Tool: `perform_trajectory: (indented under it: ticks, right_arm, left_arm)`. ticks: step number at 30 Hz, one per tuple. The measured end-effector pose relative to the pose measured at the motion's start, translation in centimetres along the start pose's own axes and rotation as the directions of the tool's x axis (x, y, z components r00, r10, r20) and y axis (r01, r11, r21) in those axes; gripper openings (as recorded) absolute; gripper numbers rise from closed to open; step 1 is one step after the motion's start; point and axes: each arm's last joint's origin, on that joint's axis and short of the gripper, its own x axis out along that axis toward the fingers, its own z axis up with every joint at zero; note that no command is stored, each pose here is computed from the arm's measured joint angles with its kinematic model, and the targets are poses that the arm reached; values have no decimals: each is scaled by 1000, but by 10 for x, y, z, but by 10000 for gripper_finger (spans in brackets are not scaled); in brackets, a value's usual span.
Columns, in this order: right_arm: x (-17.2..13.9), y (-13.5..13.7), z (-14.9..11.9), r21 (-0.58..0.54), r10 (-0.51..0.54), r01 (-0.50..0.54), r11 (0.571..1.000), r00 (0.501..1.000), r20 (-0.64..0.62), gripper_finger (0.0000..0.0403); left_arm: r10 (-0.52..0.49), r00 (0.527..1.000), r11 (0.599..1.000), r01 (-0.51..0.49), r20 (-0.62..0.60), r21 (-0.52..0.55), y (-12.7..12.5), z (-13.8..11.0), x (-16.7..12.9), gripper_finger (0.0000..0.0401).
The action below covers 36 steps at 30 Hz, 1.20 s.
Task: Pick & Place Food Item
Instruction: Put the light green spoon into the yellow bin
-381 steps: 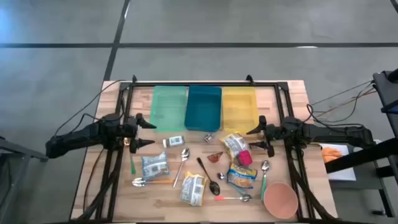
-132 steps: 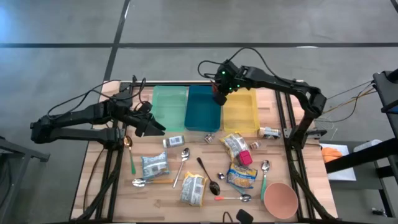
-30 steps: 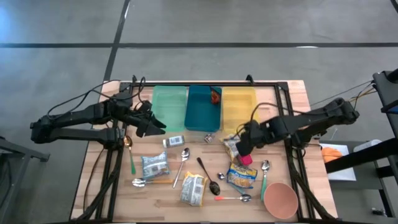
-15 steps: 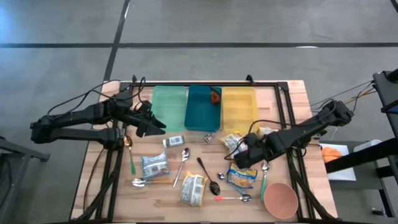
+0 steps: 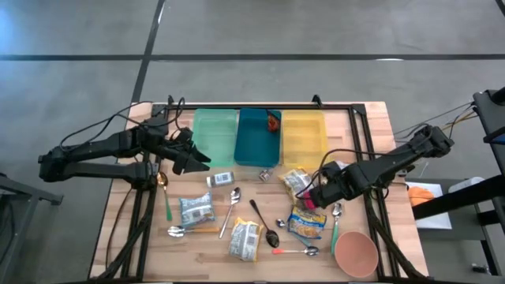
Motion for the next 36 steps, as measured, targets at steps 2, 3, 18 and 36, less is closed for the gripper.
perform_trajectory:
  ticks: [2, 3, 18, 36]
  right_arm:
    - [1, -6, -1, 15, -3, 4, 1000, 999, -43, 248]
    - [3, -8, -3, 39, -5, 7, 999, 998, -61, 248]
    - [37, -9, -41, 269, 133, -77, 960, 972, -196, 248]
    - [67, 4, -75, 212, 57, 4, 977, 959, -279, 248]
  left_arm:
    - [0, 1000, 1000, 0, 0, 0, 0, 0, 0, 385]
    - [0, 1000, 1000, 0, 0, 0, 0, 0, 0, 385]
    - [2, 1000, 1000, -2, -3, -2, 0, 0, 0, 385]
    - [2, 1000, 1000, -2, -3, -2, 0, 0, 0, 385]
